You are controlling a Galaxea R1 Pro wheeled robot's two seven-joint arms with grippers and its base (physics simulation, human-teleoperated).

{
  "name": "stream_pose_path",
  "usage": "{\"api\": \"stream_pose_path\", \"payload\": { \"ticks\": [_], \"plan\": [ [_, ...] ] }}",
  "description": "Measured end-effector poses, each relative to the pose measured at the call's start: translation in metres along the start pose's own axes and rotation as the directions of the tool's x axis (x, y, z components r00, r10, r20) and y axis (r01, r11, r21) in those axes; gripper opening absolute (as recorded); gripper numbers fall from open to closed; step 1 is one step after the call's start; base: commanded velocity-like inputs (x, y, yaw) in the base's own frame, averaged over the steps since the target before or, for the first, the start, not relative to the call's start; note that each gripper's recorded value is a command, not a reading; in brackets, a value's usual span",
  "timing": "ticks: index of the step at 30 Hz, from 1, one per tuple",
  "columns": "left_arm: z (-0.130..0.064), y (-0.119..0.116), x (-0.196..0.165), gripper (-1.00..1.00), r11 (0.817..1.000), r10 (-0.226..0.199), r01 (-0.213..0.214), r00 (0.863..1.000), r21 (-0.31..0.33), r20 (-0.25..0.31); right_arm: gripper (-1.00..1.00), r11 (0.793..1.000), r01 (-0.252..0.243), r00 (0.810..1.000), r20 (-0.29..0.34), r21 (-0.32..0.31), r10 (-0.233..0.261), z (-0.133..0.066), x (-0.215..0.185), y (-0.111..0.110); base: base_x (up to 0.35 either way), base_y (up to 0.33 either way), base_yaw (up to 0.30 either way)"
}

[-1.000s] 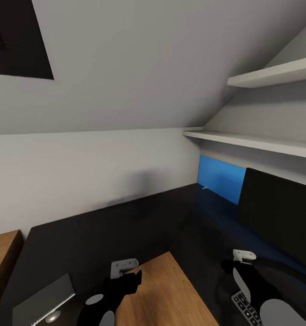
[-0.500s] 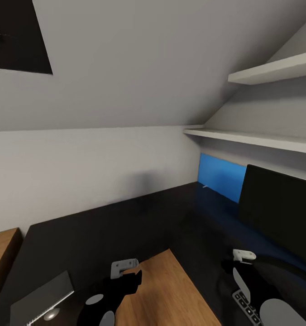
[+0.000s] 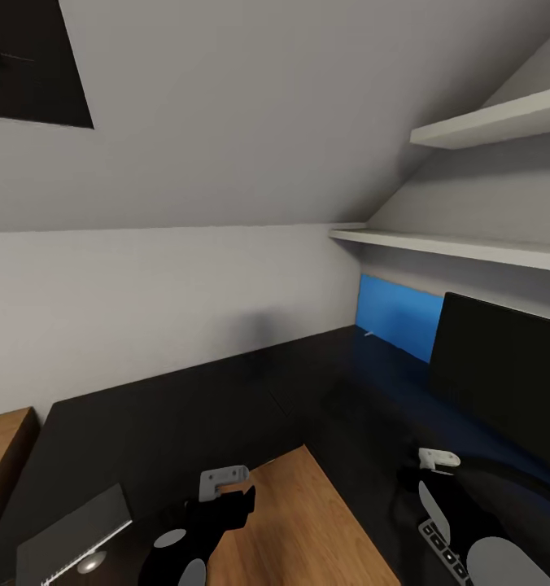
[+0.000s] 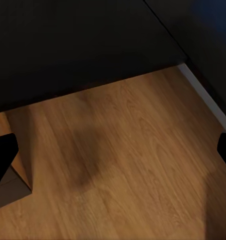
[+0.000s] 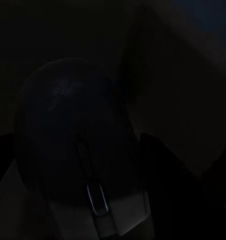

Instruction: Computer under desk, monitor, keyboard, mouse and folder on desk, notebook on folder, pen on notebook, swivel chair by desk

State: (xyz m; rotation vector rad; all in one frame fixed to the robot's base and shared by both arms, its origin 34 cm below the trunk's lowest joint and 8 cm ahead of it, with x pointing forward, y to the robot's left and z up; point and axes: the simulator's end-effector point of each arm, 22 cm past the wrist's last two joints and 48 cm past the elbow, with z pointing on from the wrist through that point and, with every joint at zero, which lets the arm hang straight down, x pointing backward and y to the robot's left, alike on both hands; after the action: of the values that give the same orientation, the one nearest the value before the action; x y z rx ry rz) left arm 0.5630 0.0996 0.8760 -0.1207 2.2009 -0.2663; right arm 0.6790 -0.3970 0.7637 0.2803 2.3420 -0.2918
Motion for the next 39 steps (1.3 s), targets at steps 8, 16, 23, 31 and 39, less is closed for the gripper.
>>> {"api": "stream_pose_path", "payload": {
  "ticks": [8,16,23,31,39],
  "plan": [
    [0.0008,-0.0014,0.0026,1.00,1.000,-0.013,0.013,1.000,0.012,-0.010,-1.00,1.000,0.002,1.000,0.000,-0.001,-0.002,0.0000,0.0002,0.0012,-0.085,-0.050,0.000],
    [0.0008,-0.0003,0.0028,1.00,1.000,-0.011,0.012,1.000,0.011,-0.010,-1.00,1.000,0.004,1.000,-0.001,-0.003,-0.004,-0.0003,0.0010,0.0025,-0.008,-0.004,0.000],
    [0.0008,-0.0003,0.0028,1.00,1.000,-0.011,0.012,1.000,0.011,-0.010,-1.00,1.000,0.004,1.000,0.000,-0.003,-0.004,-0.0003,0.0004,0.0026,0.000,0.000,0.000],
    [0.0008,-0.0003,0.0028,1.00,1.000,-0.011,0.012,1.000,0.011,-0.010,1.00,1.000,0.003,1.000,-0.001,-0.003,-0.003,-0.0003,0.0004,0.0027,0.000,0.000,0.000],
    [0.0007,-0.0003,0.0028,1.00,1.000,-0.011,0.012,1.000,0.011,-0.010,1.00,1.000,0.004,1.000,0.000,-0.003,-0.004,-0.0003,0.0004,0.0027,0.000,0.000,0.000]
  ]
}}
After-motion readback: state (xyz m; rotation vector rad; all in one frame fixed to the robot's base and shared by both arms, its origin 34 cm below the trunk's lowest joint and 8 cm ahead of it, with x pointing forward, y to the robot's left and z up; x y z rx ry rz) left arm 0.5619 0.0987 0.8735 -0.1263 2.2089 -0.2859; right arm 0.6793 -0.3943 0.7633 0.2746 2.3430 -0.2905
